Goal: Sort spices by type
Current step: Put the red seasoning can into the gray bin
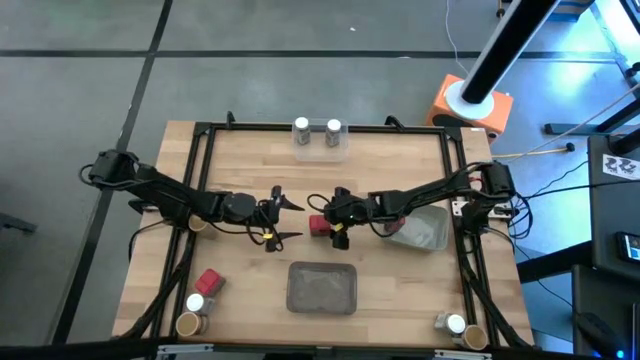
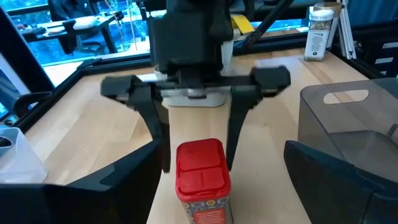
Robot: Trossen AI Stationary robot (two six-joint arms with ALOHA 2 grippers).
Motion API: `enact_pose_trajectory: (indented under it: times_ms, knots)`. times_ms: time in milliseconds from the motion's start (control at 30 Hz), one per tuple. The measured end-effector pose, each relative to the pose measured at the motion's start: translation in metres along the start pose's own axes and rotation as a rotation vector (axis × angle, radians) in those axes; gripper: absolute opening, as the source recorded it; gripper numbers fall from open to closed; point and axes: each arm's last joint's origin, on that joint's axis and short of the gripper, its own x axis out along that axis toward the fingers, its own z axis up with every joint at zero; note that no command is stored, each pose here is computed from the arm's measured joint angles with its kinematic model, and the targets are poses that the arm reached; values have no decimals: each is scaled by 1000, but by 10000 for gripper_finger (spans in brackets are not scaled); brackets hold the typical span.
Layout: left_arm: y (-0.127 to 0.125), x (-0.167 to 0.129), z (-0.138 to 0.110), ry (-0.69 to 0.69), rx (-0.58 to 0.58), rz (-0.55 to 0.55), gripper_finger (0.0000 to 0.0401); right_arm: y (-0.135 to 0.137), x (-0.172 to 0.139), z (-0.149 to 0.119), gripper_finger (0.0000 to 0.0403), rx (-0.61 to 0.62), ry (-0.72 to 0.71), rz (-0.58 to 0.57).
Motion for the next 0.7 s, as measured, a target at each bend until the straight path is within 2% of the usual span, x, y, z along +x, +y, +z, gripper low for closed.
enact_pose_trajectory:
  times_ms: [167, 333, 533, 700]
  knots:
    - [0, 0, 0, 0, 0, 0, 315, 0, 5, -5, 283, -2, 23, -1]
    - [0, 0, 0, 0, -1, 0, 315, 0, 5, -3, 216, -3, 12, -2]
    - [0, 0, 0, 2, -1, -1, 315, 1, 0, -3, 216, -12, 26, -16]
    - [0, 0, -1, 9, 1, -1, 315, 10, -30, 8, 216, -24, 22, -44]
